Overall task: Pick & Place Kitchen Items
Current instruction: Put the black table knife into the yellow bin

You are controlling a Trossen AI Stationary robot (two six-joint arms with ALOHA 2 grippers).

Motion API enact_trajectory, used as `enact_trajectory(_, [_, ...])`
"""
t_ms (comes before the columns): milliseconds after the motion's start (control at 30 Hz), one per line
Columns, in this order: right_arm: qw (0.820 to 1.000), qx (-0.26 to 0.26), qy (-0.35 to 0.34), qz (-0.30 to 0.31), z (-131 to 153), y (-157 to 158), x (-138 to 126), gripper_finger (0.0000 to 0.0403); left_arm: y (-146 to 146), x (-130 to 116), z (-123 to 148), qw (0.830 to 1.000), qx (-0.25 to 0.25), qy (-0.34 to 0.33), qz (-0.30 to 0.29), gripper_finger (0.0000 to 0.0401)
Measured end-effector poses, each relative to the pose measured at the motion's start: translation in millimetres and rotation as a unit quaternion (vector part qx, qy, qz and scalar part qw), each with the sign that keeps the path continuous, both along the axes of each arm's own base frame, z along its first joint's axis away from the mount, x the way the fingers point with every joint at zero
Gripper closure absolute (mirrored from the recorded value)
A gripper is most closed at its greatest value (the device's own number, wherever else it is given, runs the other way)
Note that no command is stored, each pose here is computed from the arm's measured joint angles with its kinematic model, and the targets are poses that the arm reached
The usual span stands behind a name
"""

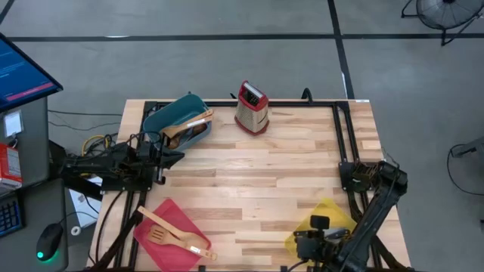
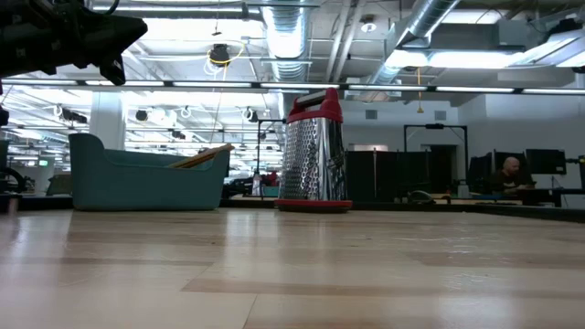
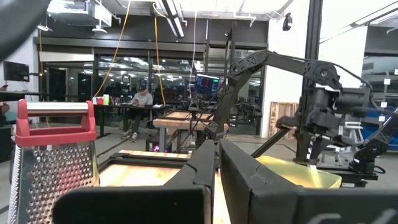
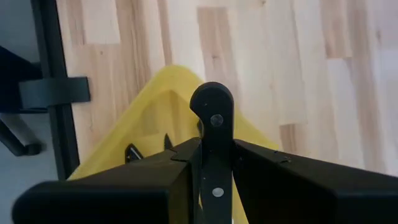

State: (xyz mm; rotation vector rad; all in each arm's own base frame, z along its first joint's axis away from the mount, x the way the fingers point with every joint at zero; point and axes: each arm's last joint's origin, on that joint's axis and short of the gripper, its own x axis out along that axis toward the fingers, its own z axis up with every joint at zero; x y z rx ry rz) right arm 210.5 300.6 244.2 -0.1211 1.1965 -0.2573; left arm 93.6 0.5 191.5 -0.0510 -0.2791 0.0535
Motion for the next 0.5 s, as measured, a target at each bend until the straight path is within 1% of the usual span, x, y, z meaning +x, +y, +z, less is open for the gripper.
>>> enact_trajectory(133, [1.000, 0.005, 0.011, 0.017, -13, 0, 1, 0.0330, 0, 0, 0, 1.000, 0.000, 0.000, 0.000, 0.0393])
enact_trajectory(200, [0.999, 0.015, 0.021, 0.020, -21, -1, 2, 0.0330, 0, 0, 0, 1.000, 0.000, -0.001, 0.000, 0.0393])
enact_trajectory(267, [0.999, 0.012, 0.032, 0.020, -28, -2, 0, 0.0330, 0, 0, 0, 1.000, 0.000, -0.001, 0.000, 0.0393])
enact_trajectory(500, [0.999, 0.010, 0.045, 0.017, -39, -5, -2, 0.0330, 0, 0, 0, 1.000, 0.000, -0.002, 0.000, 0.0393])
